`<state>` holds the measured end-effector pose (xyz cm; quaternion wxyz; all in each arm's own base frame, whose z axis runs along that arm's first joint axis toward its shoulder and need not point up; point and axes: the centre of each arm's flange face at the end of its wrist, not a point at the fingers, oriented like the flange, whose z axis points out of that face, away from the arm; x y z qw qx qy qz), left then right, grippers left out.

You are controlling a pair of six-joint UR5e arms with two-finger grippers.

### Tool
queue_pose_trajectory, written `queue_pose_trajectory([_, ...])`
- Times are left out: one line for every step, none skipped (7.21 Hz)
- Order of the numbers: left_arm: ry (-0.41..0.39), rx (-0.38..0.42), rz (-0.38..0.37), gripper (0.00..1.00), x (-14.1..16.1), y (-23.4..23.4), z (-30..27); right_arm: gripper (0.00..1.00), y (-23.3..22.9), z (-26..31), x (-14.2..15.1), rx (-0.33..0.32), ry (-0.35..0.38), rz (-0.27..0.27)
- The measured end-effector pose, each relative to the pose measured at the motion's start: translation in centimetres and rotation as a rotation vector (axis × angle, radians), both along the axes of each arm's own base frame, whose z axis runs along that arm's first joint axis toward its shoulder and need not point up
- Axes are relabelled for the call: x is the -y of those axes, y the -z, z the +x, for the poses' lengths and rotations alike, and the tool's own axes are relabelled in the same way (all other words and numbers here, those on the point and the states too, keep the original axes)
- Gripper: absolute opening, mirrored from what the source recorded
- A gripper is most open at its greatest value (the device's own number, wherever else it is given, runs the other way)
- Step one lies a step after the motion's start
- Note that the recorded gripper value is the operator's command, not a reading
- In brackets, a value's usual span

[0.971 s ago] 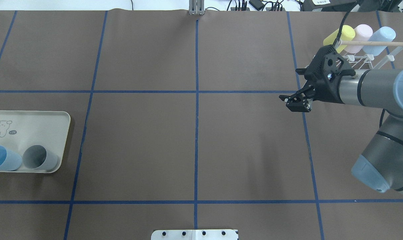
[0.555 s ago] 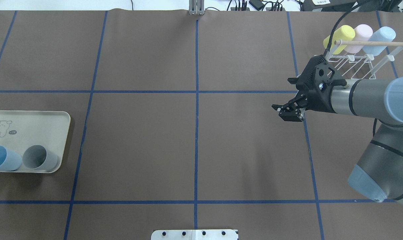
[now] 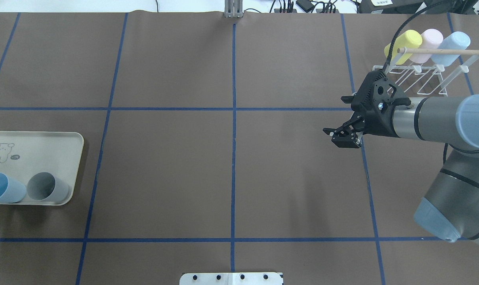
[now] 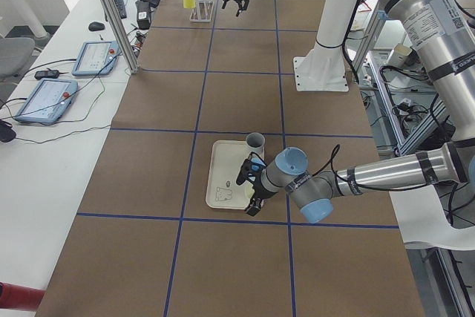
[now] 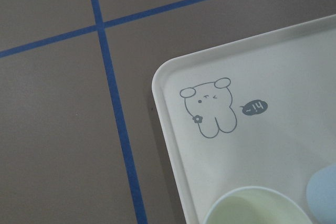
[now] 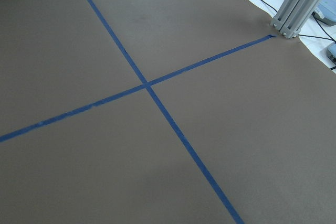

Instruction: Transfer IKEA cup to right arm and place on rack

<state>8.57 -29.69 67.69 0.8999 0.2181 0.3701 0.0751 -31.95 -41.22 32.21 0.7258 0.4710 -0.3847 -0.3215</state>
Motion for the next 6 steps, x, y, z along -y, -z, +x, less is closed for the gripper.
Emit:
queue_pose_trajectory([-0.005,-0.007,0.007,0.2,-0.11,0.0,0.11,1.0,0.01,-0.02,-0.01,0.0,0.001,0.0])
queue_pose_trajectory([-0.009,-0.011,0.009,0.14,-0.19,-0.06,0.14,1.0,0.02,-0.04,-0.04,0.001,0.001,0.001])
queue_pose_trajectory([-0.012,-0.013,0.011,0.11,-0.23,-0.08,0.14,1.0,0.05,-0.06,-0.04,0.001,0.002,0.002])
queue_pose_trajectory([-0.013,-0.014,0.012,0.08,-0.25,-0.08,0.16,1.0,0.03,-0.08,-0.01,0.001,0.001,0.002])
queue_pose_trajectory([-0.014,-0.015,0.015,0.0,-0.26,-0.05,0.15,1.0,0.02,-0.11,0.02,0.0,0.001,0.002])
queue_pose_trajectory([-0.014,-0.02,0.022,0.0,-0.29,0.05,0.12,1.0,0.09,-0.14,0.04,0.001,0.001,0.003])
